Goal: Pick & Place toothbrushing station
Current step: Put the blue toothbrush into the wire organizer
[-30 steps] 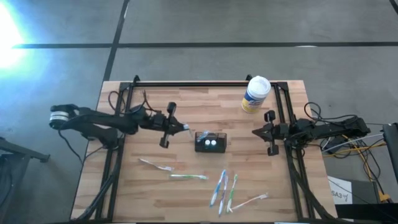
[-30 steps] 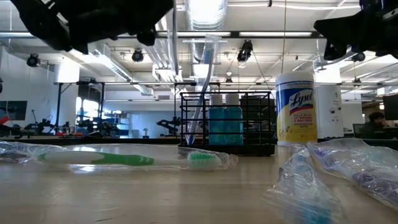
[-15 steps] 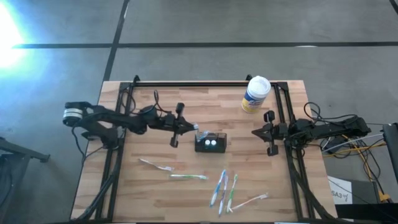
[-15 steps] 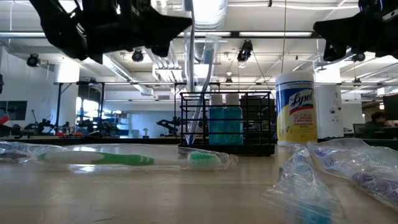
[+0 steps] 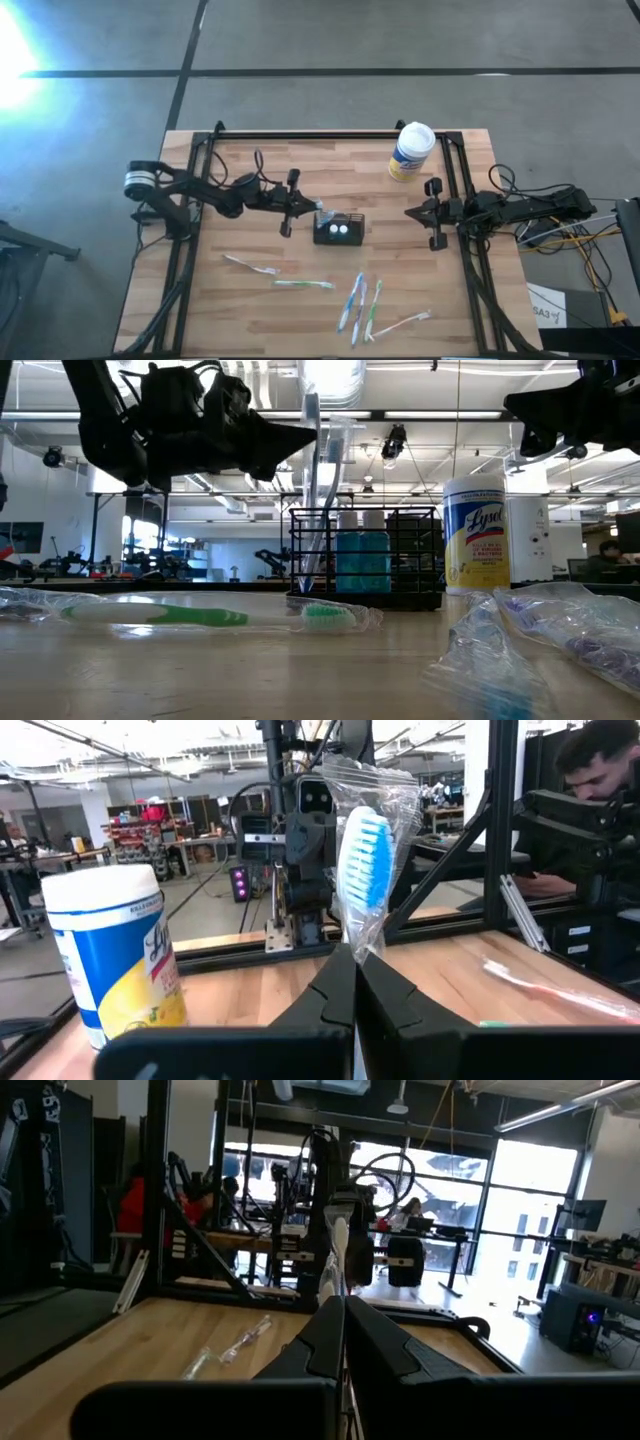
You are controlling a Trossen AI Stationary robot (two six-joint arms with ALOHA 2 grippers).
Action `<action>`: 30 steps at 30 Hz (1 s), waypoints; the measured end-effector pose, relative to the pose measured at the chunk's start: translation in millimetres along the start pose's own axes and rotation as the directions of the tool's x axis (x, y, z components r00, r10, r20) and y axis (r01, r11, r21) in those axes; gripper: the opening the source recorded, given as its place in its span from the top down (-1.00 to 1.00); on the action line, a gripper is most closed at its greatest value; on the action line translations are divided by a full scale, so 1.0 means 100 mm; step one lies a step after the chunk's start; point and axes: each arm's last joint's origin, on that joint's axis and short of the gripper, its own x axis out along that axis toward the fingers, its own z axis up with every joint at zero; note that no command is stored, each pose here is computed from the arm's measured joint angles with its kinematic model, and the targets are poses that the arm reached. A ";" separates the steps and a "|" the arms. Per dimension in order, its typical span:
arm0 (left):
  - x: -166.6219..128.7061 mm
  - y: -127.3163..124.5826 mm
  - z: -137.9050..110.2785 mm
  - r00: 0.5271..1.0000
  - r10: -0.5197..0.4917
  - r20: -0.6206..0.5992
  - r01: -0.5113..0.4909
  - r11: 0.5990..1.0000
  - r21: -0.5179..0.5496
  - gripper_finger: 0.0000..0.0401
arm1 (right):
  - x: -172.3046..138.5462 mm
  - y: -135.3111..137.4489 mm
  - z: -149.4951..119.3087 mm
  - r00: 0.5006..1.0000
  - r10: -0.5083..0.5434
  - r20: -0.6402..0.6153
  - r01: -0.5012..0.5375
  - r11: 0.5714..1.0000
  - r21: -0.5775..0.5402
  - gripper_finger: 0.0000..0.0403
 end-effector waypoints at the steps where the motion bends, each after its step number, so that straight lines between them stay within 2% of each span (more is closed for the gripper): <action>1: 0.00 0.00 -0.02 1.000 0.000 -0.004 0.000 1.000 -0.004 1.00 | 0.00 0.00 0.00 1.000 0.000 0.000 0.000 1.000 0.000 0.96; 30: 0.01 0.00 -0.42 0.989 0.042 -0.140 -0.052 0.996 -0.071 1.00 | 0.00 0.00 0.00 1.000 0.000 -0.001 0.000 1.000 0.000 0.96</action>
